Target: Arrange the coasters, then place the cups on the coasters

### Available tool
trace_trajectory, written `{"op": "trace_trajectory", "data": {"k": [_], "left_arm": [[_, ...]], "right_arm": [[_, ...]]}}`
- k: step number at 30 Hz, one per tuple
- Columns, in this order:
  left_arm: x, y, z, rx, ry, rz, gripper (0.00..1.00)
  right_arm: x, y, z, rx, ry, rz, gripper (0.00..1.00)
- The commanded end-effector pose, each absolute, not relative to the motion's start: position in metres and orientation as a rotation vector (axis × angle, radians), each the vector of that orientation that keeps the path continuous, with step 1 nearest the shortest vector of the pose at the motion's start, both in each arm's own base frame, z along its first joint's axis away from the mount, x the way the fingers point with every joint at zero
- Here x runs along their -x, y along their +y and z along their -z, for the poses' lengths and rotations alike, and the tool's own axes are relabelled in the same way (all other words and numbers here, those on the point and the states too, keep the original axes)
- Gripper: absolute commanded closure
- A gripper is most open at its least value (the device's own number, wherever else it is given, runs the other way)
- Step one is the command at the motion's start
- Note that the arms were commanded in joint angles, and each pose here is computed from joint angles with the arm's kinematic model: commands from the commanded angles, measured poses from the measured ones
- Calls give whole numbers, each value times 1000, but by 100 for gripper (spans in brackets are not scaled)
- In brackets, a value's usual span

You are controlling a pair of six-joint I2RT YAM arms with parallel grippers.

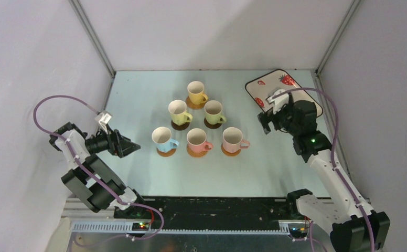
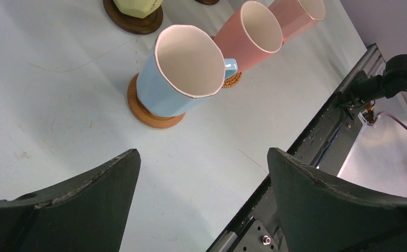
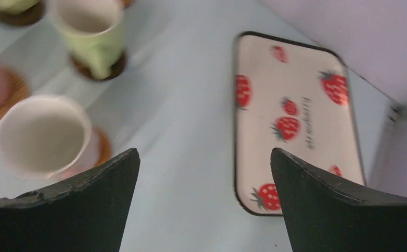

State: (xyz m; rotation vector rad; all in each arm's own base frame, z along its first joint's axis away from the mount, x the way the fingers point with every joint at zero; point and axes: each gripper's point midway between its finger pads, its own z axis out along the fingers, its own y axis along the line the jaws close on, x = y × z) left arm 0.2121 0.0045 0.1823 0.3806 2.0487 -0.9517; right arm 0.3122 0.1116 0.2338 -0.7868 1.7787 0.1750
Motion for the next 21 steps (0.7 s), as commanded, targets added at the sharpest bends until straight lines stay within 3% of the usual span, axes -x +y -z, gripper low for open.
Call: {"op": "trace_trajectory", "data": {"k": [1, 13, 21], "left_arm": [[-215, 6, -205, -352, 1977, 910, 2], [-221, 53, -246, -155, 1792, 675, 2], [-231, 82, -260, -113, 1867, 572, 1]], "right_arm": [[-350, 46, -306, 244, 1654, 111, 0], [-347, 15, -327, 70, 1592, 263, 1], [-339, 24, -315, 104, 1643, 257, 0]]}}
